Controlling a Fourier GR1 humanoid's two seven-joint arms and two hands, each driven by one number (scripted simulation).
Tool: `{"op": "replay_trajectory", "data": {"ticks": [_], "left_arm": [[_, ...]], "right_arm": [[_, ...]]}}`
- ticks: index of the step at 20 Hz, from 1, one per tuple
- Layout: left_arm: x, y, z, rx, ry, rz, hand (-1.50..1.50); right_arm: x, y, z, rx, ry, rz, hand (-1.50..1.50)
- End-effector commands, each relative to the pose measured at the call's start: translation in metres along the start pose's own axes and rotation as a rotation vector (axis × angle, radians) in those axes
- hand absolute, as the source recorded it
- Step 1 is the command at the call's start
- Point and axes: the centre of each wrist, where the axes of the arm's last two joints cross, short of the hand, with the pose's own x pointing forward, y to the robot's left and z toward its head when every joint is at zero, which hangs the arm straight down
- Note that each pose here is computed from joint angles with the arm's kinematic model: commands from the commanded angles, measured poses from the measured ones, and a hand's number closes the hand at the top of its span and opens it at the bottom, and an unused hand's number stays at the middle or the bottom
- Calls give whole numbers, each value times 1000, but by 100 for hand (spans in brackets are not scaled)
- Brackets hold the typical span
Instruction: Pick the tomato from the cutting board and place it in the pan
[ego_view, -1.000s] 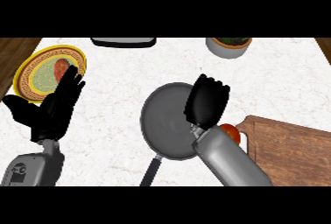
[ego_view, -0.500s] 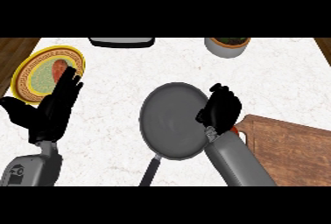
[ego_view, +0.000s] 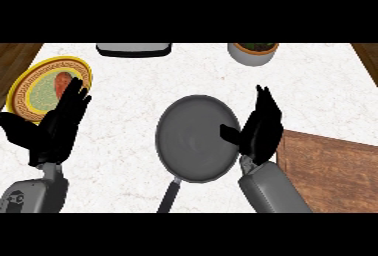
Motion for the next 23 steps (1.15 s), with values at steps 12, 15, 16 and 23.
{"op": "replay_trajectory", "data": {"ticks": [12, 15, 16, 23], "left_arm": [[-13, 9, 0, 45, 13, -2, 0], [-2, 18, 9, 57, -5, -5, 0], [7, 6, 7, 37, 1, -4, 0], [-3, 1, 5, 14, -3, 17, 0]], "right_arm": [[-47, -82, 128, -77, 100, -645, -150], [-65, -108, 166, -83, 87, -603, -150], [-67, -107, 162, -118, 73, -619, -150], [-85, -114, 206, -111, 89, -587, -150]]}}
